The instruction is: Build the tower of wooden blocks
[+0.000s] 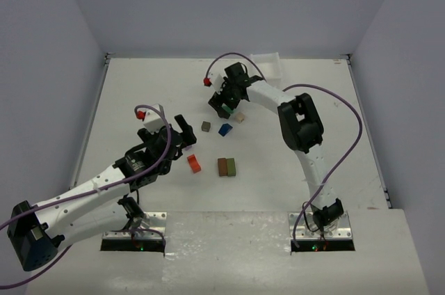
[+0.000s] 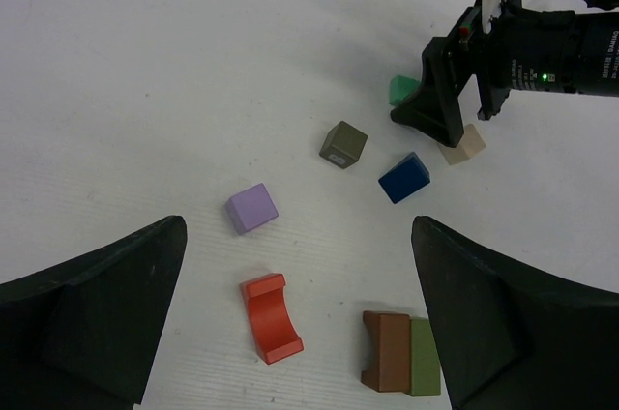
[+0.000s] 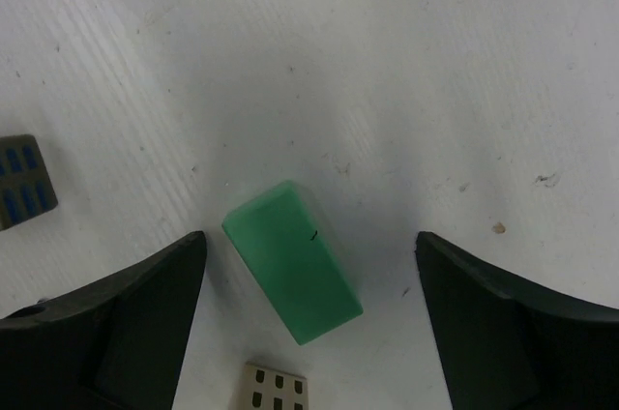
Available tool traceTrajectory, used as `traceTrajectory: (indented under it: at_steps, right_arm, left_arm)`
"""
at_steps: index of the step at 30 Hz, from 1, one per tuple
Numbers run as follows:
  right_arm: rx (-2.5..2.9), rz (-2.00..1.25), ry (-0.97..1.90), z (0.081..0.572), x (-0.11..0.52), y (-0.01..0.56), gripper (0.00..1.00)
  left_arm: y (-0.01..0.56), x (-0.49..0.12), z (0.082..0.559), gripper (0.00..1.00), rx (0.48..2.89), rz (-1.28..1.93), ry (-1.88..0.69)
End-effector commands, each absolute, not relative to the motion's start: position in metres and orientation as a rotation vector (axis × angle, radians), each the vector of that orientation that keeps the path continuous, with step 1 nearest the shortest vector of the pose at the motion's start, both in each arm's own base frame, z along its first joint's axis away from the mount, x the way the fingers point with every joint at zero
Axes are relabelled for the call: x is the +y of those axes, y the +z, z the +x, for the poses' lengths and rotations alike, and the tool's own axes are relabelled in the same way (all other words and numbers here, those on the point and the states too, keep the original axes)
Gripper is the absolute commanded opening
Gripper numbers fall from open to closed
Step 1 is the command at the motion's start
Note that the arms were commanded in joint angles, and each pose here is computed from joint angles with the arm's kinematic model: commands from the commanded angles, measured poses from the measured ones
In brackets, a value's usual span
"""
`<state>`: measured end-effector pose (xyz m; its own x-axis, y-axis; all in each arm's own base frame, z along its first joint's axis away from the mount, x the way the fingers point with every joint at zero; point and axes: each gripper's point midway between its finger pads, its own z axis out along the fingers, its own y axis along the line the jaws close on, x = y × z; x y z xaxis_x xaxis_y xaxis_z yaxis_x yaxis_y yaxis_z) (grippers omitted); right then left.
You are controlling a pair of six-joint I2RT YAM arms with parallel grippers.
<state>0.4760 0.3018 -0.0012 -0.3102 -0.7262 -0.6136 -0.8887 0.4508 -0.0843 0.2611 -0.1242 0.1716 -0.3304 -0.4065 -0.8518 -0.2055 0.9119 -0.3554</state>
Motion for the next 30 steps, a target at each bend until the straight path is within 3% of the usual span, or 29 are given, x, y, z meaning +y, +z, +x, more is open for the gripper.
traceTrajectory:
  at_steps: [1,5,8,13,21,30]
  right_arm:
    - [2.124,-1.435,0.397,0.462,0.294,-0.006,0.82]
    - [2.126,-1.475,0.409,0.449,0.288,-0.009,0.62]
    - [2.095,-1.512,0.450,0.443,0.291,-0.005,0.34]
    - [2.018,-1.526,0.432,0.449,0.295,0.015,0.17]
    - [1.790,-1.463,0.389,0.444,0.297,0.116,0.11]
    - [1.774,-1.351,0.449,0.366,0.274,0.164,0.13]
  left_arm:
    - [0.183,-0.123,0.266,1.00,1.868,-0.469,-0.225]
    - [0.182,-0.123,0.267,1.00,1.869,-0.466,-0.218]
    - [0.181,-0.124,0.268,1.00,1.871,-0.460,-0.217]
    - [0.179,-0.124,0.269,1.00,1.879,-0.458,-0.203]
    - [0.178,-0.125,0.268,1.00,1.890,-0.455,-0.202]
    - [0.184,-0.131,0.264,1.00,1.900,-0.454,-0.266]
